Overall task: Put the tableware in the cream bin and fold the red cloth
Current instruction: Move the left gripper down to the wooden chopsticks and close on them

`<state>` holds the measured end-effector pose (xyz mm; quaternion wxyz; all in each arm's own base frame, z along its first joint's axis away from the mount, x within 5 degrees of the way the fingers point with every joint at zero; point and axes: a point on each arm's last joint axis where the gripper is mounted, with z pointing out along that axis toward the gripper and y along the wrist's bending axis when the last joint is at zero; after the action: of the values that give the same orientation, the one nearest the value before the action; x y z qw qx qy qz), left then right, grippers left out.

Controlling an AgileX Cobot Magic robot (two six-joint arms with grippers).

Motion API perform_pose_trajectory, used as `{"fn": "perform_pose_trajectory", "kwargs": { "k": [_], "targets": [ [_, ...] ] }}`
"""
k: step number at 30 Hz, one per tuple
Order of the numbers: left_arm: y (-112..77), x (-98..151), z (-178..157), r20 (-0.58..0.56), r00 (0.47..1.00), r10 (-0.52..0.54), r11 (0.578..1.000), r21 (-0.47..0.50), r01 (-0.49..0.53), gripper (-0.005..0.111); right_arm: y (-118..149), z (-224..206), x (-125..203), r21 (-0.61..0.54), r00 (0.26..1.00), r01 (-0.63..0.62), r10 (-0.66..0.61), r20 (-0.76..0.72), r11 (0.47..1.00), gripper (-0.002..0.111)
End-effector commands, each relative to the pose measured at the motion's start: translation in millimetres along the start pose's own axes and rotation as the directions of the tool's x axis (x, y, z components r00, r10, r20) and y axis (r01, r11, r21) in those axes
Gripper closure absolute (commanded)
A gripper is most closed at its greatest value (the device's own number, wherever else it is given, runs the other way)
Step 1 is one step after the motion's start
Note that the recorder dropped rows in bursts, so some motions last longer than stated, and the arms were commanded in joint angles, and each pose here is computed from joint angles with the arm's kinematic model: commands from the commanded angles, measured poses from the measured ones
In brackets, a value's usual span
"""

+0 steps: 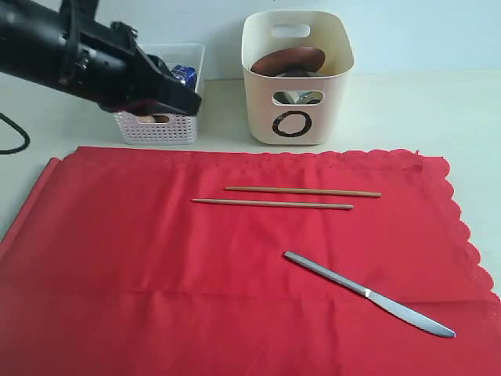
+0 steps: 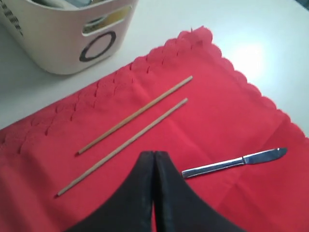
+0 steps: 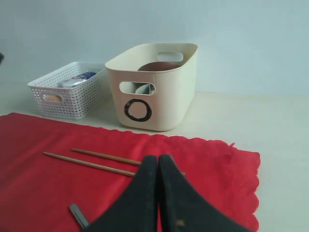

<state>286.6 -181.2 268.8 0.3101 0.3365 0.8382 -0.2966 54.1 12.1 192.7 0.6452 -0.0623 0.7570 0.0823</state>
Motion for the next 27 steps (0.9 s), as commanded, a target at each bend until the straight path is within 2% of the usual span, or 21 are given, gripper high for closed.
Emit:
{"fn": "perform_pose_trajectory", "kwargs": {
  "k": [1,6,8,13,17,20,27],
  "targets": [
    [-4.0,16,43,-0.082,0.993,0.085,0.996,0.035,-0.082,0.106,0,0,1,-0.002,1.0,0.0,0.0,0.003,1.0,0.108],
    [-12.3,33,89,-0.14,0.961,0.238,0.971,0.022,-0.238,0.105,0,0,1,-0.002,1.0,0.0,0.0,0.005,1.0,0.108],
    [-16.7,41,104,-0.161,0.936,0.312,0.95,0.028,-0.312,0.1,0,0,1,-0.002,1.0,0.0,0.0,0.005,1.0,0.108],
    [-23.7,48,139,-0.186,0.911,0.369,0.928,0.029,-0.37,0.066,0,0,1,-0.002,1.0,0.0,0.0,0.005,1.0,0.108],
    [-22.4,42,157,-0.178,0.908,0.38,0.924,0.031,-0.381,0.049,0,0,1,-0.002,1.0,0.0,0.0,0.005,1.0,0.108],
    [-17.8,40,171,-0.178,0.907,0.382,0.923,0.031,-0.382,0.045,0,0,1,-0.002,1.0,0.0,0.0,0.005,1.0,0.108],
    [-9.4,35,196,-0.175,0.904,0.39,0.92,0.031,-0.391,0.045,0,0,1,-0.002,1.0,0.0,0.0,0.005,1.0,0.108]
  ]
}}
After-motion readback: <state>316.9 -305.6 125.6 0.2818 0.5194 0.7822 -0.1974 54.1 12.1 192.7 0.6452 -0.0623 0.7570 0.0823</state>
